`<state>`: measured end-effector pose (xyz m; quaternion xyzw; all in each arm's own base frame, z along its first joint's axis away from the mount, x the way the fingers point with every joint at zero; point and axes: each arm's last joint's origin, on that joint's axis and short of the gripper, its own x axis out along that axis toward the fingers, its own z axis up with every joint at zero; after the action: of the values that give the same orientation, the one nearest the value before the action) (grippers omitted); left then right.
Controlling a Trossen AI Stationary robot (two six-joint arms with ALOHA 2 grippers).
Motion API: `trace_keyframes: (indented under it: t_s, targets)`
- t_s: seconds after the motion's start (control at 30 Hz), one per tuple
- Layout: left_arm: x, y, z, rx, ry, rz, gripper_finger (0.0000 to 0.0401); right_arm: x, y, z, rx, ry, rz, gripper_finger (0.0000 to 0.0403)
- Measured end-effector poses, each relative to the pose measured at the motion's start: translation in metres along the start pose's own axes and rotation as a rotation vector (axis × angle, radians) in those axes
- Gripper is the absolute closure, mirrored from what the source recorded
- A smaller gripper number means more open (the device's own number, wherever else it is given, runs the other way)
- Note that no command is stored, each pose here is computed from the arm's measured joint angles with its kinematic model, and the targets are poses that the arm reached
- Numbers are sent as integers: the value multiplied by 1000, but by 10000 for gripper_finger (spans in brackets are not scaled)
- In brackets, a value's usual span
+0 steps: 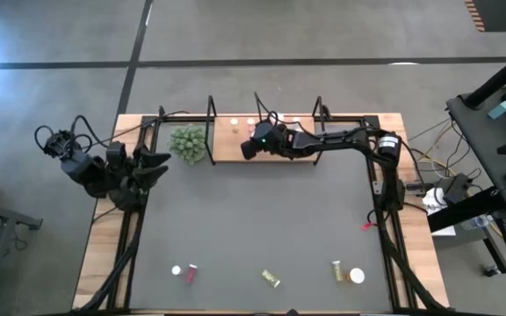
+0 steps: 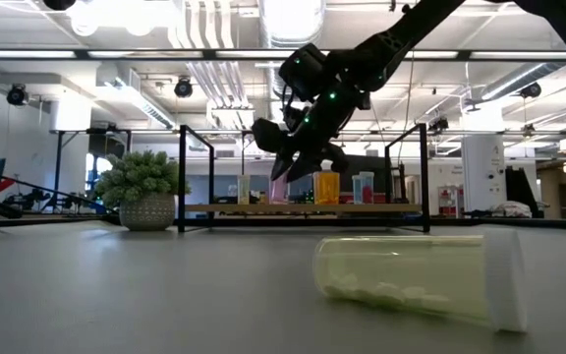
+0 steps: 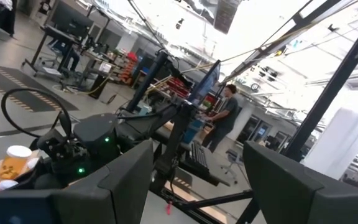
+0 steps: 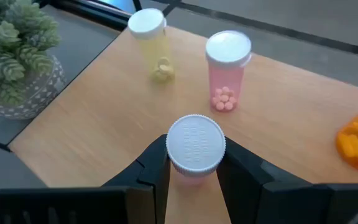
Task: Pick and place medicine bottles onto shelf by color
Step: Put the pink pill bottle on the shelf
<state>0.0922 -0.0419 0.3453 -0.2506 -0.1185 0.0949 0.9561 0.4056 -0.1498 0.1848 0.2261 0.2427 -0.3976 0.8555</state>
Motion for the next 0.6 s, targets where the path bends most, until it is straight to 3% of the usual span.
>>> trace_keyframes:
  t_s: [0.6]
  targets:
    - [-1,2,2,8,-14,22,168,2,2,4,-63,-30,10,298]
